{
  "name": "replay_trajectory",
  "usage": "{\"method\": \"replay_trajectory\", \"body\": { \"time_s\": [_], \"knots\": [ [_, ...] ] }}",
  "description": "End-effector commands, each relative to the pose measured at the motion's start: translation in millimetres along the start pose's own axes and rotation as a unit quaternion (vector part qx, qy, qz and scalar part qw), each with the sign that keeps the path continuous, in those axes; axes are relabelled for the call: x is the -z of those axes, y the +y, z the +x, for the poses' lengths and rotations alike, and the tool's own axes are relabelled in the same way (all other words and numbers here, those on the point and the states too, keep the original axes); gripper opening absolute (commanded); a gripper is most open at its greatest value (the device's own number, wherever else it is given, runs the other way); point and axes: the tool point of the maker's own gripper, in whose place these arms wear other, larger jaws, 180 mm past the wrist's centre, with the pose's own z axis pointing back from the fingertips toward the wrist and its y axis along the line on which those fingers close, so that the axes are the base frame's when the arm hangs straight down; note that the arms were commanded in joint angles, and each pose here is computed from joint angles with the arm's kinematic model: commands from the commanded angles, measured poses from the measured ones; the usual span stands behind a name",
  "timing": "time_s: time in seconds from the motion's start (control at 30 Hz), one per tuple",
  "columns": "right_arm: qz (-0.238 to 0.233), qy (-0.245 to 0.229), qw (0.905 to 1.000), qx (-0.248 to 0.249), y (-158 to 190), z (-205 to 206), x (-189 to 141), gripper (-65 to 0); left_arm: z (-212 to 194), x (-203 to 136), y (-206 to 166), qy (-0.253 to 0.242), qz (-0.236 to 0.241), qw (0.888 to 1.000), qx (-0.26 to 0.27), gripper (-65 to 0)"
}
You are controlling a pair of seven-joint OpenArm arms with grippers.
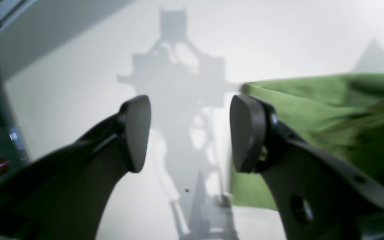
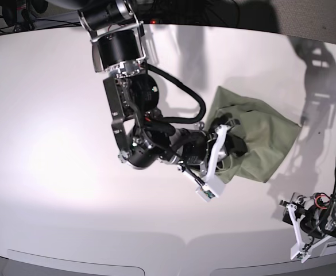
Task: Fold the T-shirt properly
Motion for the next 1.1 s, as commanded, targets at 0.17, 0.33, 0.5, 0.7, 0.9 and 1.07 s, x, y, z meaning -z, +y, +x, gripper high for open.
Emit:
{"method": "replay_trajectory", "body": {
  "time_s": [0.17,0.33,0.5,0.7,0.9,1.07],
  "knots": [
    [-0.024,-0.017,0.999,-0.032,-7,19,-3,-65.0,-35,5,-12,0.045,-0.039,0.998,0.021,-28.1],
    [-0.04,-0.004,0.9984,-0.039,-13,14,-3,-65.0,-95,40,-46,0.044,-0.064,0.997,0.022,-28.1],
    [-0.041,-0.004,0.9985,-0.036,-13,15,-3,-65.0,-128,50,-65,0.066,-0.083,0.994,0.017,-28.1],
    [-0.045,-0.014,0.9984,-0.029,-15,19,-4,-65.0,-121,48,-75,0.07,-0.102,0.992,-0.003,-28.1],
    [-0.048,-0.019,0.998,-0.037,-16,27,-5,-65.0,-104,54,-129,0.061,-0.152,0.986,-0.003,-28.1],
    [-0.051,-0.019,0.9979,-0.035,-18,29,-6,-65.0,-93,55,-172,0.056,-0.193,0.98,-0.004,-28.1]
  ]
}}
